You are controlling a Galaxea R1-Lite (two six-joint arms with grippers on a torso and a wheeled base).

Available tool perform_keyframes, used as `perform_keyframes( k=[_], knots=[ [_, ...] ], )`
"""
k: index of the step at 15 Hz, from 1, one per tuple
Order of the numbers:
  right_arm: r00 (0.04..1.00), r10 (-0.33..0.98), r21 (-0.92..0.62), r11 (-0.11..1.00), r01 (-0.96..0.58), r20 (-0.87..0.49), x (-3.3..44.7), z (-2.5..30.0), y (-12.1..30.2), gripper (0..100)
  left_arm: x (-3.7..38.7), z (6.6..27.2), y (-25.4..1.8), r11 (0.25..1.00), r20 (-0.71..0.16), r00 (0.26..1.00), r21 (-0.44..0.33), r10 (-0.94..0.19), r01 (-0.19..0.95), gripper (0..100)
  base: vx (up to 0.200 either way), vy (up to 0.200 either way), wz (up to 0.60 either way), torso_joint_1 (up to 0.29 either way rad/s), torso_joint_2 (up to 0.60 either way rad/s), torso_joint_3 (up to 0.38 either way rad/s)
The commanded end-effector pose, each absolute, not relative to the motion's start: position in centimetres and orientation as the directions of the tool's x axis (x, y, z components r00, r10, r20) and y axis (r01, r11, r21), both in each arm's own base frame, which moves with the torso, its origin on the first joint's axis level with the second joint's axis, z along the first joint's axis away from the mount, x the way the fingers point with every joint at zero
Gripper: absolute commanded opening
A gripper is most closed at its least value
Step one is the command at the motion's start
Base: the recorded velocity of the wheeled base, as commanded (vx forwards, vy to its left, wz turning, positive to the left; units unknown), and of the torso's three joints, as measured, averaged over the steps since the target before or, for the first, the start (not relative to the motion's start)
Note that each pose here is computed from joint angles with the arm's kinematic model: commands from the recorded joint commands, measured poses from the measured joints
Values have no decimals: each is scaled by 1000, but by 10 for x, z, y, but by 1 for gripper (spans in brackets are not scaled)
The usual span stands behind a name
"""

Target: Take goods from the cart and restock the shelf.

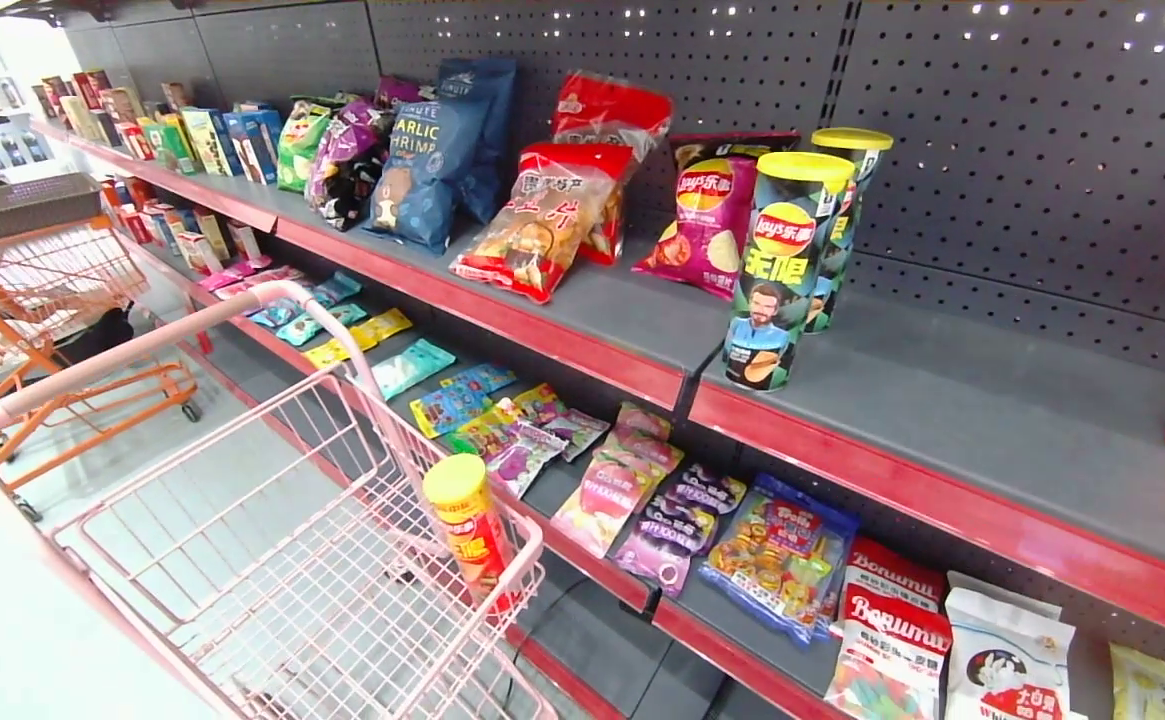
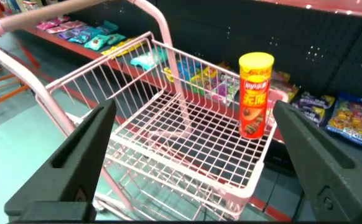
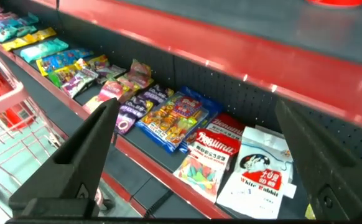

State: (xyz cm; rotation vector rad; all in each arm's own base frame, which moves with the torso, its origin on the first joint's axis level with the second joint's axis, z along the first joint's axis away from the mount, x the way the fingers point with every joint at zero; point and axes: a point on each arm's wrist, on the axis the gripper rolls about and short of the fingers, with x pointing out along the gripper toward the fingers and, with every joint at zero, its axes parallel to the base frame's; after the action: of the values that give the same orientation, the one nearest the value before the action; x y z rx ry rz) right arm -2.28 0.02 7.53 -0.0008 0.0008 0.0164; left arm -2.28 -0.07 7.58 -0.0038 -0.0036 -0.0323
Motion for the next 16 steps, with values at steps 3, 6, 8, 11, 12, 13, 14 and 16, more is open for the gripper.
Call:
perform_keyframes(
  k=[3,6,8,11,12,13,14,16],
  knots=[
    [1000,17,0,1000,-17,-2,-23,75,0,100,-23,76,-1,999,5,999,-3,-32,32,100,0,0,0,-201,540,336],
    [1000,17,-2,1000,-17,-2,-23,75,0,100,-23,76,-1,999,3,999,-3,-34,34,100,0,0,0,-191,544,351],
    [1000,17,0,1000,-17,-2,-23,75,0,100,-23,76,-1,999,5,999,14,-43,43,100,0,0,0,-85,249,163],
    [1000,17,-2,1000,-17,-2,-23,75,0,100,10,220,-2,989,40,991,-68,-125,128,100,0,0,0,-13,58,39],
    [1000,17,-2,1000,-17,-2,-23,75,0,100,49,262,-3,989,-3,995,-110,-100,99,100,0,0,0,0,0,0],
    [1000,17,-2,1000,-17,-2,-23,75,0,100,90,264,-4,992,-104,992,-111,-64,53,100,0,0,0,0,0,0],
    [1000,17,-2,1000,-17,-2,-23,75,0,100,124,249,-4,994,-183,982,-107,-35,15,100,0,0,0,0,0,0],
    [1000,17,-2,1000,-17,-2,-23,75,0,100,185,205,-10,993,-221,973,-112,-65,41,100,0,0,0,0,0,0]
  ],
)
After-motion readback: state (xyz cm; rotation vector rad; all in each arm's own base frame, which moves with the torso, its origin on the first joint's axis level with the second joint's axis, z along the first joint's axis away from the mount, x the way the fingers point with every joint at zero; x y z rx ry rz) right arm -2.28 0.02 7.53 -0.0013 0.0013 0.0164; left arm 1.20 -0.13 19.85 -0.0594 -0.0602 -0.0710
